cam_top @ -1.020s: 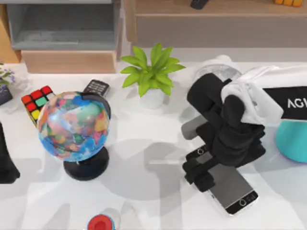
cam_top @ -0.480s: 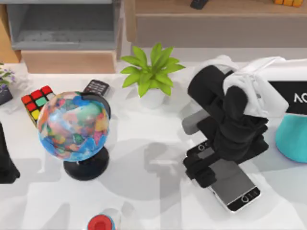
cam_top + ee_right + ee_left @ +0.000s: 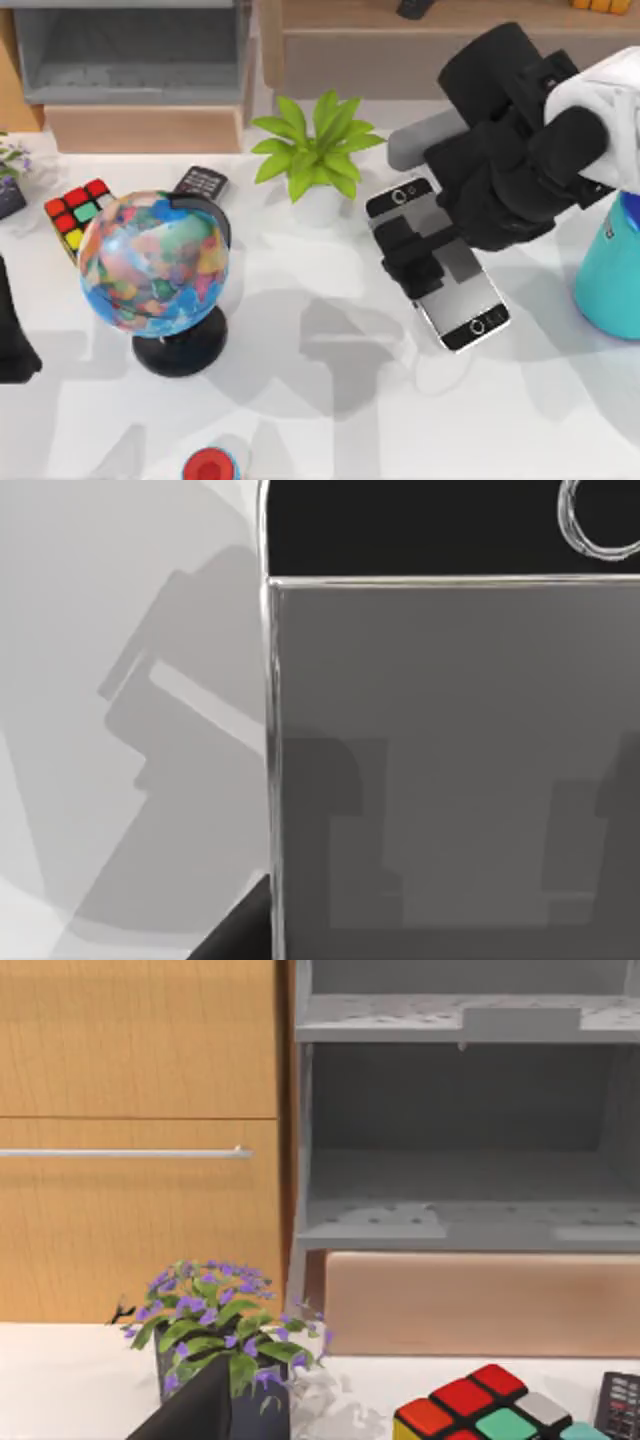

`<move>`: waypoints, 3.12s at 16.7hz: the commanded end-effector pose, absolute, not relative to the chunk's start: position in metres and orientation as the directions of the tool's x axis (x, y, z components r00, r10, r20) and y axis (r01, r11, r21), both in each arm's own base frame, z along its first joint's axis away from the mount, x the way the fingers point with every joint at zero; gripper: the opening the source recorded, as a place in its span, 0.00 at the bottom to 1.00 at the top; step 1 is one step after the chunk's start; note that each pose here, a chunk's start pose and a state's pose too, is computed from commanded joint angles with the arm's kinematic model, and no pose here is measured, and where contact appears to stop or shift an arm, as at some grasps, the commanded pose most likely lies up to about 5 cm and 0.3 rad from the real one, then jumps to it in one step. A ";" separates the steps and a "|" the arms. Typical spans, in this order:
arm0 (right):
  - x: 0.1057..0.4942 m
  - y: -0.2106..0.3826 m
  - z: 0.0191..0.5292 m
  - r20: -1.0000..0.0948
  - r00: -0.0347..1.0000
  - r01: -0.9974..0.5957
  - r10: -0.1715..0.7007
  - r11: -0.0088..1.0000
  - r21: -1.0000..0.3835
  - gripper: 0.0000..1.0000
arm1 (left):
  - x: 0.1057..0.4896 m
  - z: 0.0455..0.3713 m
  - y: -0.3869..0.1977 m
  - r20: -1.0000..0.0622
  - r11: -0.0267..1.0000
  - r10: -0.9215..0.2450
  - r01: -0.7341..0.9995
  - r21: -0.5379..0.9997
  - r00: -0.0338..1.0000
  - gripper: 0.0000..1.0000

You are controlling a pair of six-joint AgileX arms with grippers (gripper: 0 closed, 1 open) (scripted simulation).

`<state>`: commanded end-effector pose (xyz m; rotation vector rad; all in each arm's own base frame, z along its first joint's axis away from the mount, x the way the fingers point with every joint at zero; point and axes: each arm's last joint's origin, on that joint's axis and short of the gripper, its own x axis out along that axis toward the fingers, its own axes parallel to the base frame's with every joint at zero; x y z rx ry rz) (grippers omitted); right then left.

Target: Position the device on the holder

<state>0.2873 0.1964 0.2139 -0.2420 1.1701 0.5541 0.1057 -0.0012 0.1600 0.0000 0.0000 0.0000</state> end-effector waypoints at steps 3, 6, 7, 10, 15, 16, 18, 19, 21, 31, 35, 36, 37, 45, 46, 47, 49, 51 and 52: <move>0.287 0.171 0.261 -0.796 0.433 -0.536 0.422 0.831 0.148 0.00 | 0.106 0.160 -0.001 0.000 1.000 0.000 0.000 0.000 1.000 1.00; 0.281 0.134 0.302 -0.636 0.584 -0.540 0.505 0.826 0.159 0.00 | 0.106 0.160 -0.001 0.000 1.000 0.000 0.000 0.000 1.000 1.00; 0.278 0.120 0.313 -0.579 0.630 -0.538 0.517 0.828 0.154 0.00 | 0.106 0.160 -0.001 0.000 1.000 0.000 0.000 0.000 1.000 1.00; 0.268 0.078 0.335 -0.426 0.746 -0.516 0.511 0.849 0.116 0.00 | 0.106 0.160 -0.001 0.000 1.000 0.000 0.000 0.000 1.000 1.00; 0.248 0.010 0.337 -0.278 0.877 -0.401 0.391 0.916 0.023 0.00 | 0.106 0.160 -0.001 0.000 1.000 0.000 0.000 0.000 1.000 1.00; 0.244 -0.003 0.333 -0.263 0.897 -0.368 0.356 0.930 0.004 0.00 | 0.106 0.160 -0.001 0.000 1.000 0.000 0.000 0.000 1.000 1.00; 0.236 -0.028 0.324 -0.245 0.928 -0.296 0.281 0.955 -0.029 0.00 | 0.106 0.160 -0.001 0.000 1.000 0.000 0.000 0.000 1.000 1.00; 0.231 -0.040 0.317 -0.244 0.939 -0.260 0.242 0.965 -0.042 0.00 | 0.106 0.160 -0.001 0.000 1.000 0.000 0.000 0.000 1.000 1.00; 0.223 -0.061 0.301 -0.258 0.951 -0.190 0.169 0.980 -0.058 0.00 | 0.106 0.160 -0.001 0.000 1.000 0.000 0.000 0.000 1.000 1.00; 0.188 -0.112 0.221 -0.422 0.906 0.009 -0.015 1.000 -0.017 0.00 | 0.106 0.160 -0.001 0.000 1.000 0.000 0.000 0.000 1.000 1.00; 0.187 -0.112 0.218 -0.429 0.903 0.014 -0.018 1.000 -0.014 0.00 | 0.106 0.160 -0.001 0.000 1.000 0.000 0.000 0.000 1.000 1.00; 0.187 -0.112 0.218 -0.429 0.903 0.014 -0.018 1.000 -0.014 0.00 | 0.106 0.160 -0.001 0.000 1.000 0.000 0.000 0.000 1.000 1.00; 0.188 -0.112 0.219 -0.426 0.905 0.011 -0.016 1.000 -0.014 0.00 | 0.106 0.160 -0.001 0.000 1.000 0.000 0.000 0.000 1.000 1.00; 0.212 -0.110 0.215 -0.424 0.905 -0.002 -0.011 1.000 -0.029 0.00 | 0.106 0.160 -0.001 0.000 1.000 0.000 0.000 0.000 1.000 1.00; 0.217 -0.110 0.211 -0.427 0.904 0.000 -0.013 1.000 -0.030 0.00 | 0.106 0.160 -0.001 0.000 1.000 0.000 0.000 0.000 1.000 1.00; 0.221 -0.111 0.207 -0.431 0.902 0.004 -0.015 1.000 -0.028 0.00 | 0.106 0.160 -0.001 0.000 1.000 0.000 0.000 0.000 1.000 1.00; 0.228 -0.112 0.199 -0.433 0.901 0.012 -0.019 1.000 -0.019 0.00 | 0.106 0.160 -0.001 0.000 1.000 0.000 0.000 0.000 1.000 1.00; 0.231 -0.113 0.195 -0.430 0.903 0.014 -0.019 1.000 -0.014 0.00 | 0.106 0.160 -0.001 0.000 1.000 0.000 0.000 0.000 1.000 1.00; 0.231 -0.113 0.195 -0.429 0.903 0.014 -0.018 1.000 -0.014 0.00 | 0.106 0.160 -0.001 0.000 1.000 0.000 0.000 0.000 1.000 1.00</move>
